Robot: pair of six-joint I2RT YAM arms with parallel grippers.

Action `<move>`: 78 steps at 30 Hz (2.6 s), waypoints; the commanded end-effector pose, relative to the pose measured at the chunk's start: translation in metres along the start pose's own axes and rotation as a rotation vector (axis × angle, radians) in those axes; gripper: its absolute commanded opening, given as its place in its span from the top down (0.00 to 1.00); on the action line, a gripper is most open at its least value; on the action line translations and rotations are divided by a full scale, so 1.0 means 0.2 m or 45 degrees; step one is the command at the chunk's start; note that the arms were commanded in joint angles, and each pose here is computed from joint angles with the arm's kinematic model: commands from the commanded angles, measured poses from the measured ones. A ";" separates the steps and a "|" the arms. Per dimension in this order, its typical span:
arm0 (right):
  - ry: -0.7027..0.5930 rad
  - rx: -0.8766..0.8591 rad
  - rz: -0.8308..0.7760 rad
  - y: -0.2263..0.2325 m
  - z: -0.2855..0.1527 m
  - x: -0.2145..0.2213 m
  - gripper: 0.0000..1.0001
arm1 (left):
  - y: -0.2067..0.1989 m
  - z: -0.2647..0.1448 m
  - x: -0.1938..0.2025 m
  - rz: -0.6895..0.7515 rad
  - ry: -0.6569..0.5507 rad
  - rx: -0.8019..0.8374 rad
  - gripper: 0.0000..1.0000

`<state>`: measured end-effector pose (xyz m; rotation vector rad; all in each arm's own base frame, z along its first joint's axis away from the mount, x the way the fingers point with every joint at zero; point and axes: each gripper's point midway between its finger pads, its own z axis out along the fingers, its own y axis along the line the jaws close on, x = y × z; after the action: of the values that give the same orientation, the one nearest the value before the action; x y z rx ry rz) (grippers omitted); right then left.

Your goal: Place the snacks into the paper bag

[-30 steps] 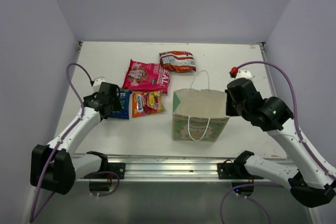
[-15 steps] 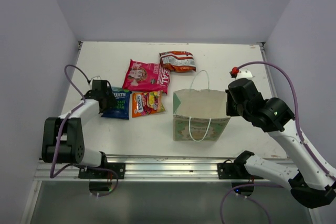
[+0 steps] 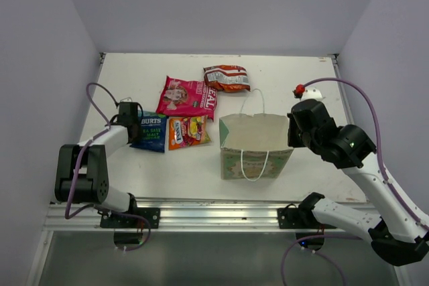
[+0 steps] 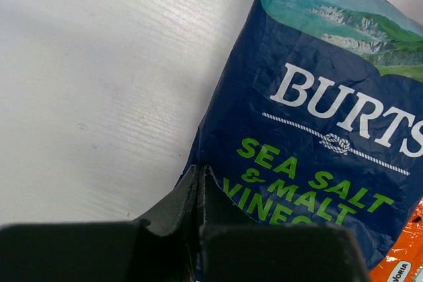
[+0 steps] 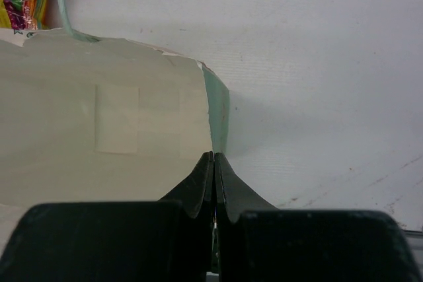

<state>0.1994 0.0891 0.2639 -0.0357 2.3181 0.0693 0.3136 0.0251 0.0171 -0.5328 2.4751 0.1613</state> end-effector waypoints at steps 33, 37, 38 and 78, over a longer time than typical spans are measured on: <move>-0.017 -0.065 0.021 0.05 0.01 -0.01 1.00 | -0.16 -0.91 -0.57 -0.121 -0.493 0.434 1.00; -0.016 -0.063 0.020 0.05 0.01 -0.01 1.00 | -0.21 -1.07 -0.65 -0.108 -0.561 0.526 1.00; -0.016 -0.060 0.022 0.05 0.01 -0.01 1.00 | -0.22 -1.11 -0.66 -0.091 -0.577 0.551 1.00; -0.016 -0.048 0.041 0.04 0.01 0.00 1.00 | -1.43 -2.60 -0.28 0.365 -0.521 2.094 1.00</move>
<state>0.2004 0.0993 0.2595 -0.0447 2.3307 0.1211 0.1976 -0.3396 0.4386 0.5691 1.6538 -1.3355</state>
